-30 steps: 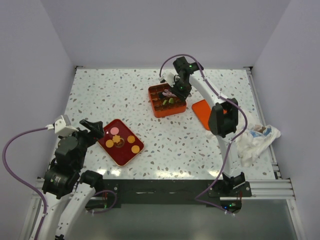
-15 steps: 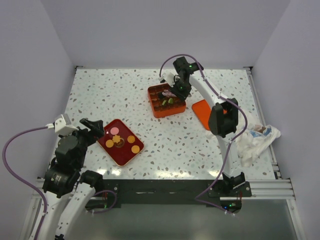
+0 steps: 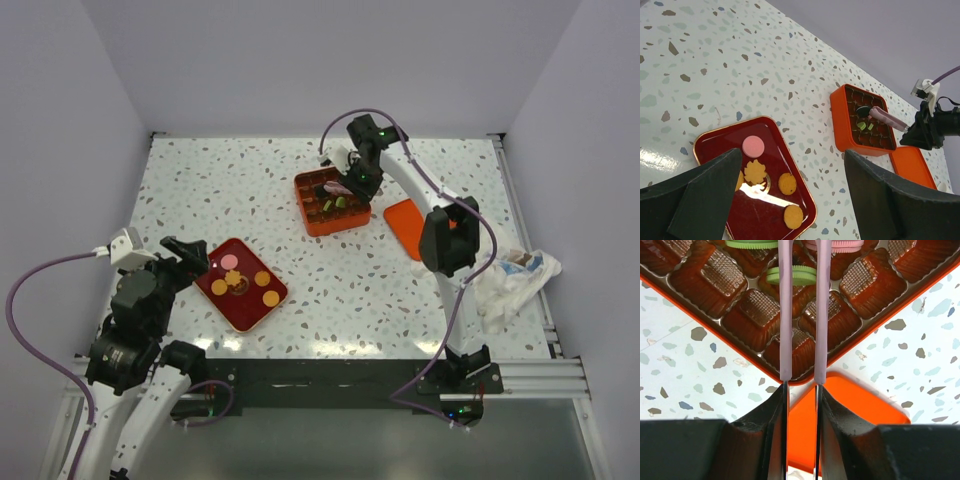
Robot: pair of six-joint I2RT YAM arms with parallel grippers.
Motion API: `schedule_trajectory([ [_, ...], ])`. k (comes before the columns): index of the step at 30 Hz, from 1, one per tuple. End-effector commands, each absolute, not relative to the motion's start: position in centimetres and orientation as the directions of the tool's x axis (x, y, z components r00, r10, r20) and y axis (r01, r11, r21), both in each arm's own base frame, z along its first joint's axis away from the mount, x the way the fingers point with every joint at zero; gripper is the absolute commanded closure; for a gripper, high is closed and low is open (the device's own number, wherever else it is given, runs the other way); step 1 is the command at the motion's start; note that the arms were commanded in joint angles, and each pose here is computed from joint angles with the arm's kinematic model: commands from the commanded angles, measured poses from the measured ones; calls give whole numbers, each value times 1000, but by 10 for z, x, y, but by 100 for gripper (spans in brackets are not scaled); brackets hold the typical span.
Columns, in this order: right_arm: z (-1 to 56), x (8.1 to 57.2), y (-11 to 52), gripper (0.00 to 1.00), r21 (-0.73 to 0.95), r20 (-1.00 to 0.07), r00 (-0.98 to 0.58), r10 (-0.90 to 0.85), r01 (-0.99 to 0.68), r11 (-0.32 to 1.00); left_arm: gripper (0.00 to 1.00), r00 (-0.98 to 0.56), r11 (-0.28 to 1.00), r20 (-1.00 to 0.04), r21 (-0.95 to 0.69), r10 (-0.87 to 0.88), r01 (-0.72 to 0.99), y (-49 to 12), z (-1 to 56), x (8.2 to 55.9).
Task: Pack the cookies
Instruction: Place the fake cookies in the packing box.
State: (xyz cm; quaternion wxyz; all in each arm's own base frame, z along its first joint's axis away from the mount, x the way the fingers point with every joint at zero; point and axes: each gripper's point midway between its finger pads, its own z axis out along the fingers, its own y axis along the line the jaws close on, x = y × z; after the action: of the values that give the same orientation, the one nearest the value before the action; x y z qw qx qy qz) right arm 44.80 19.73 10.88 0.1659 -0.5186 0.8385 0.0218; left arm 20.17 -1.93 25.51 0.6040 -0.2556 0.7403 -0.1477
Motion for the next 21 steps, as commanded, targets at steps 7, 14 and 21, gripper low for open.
schedule_trajectory([
  [7,148,442,205,98,-148,-400,-395,-827,-863,483,11,-124,833,-827,-525,-548,-174,-21,261,202],
  [14,152,447,206,93,-161,-410,-382,-828,-863,478,11,-125,832,-827,-527,-549,-173,-20,263,200],
  [21,153,450,208,75,-164,-416,-365,-833,-871,464,11,-122,833,-827,-526,-548,-174,-19,264,199],
])
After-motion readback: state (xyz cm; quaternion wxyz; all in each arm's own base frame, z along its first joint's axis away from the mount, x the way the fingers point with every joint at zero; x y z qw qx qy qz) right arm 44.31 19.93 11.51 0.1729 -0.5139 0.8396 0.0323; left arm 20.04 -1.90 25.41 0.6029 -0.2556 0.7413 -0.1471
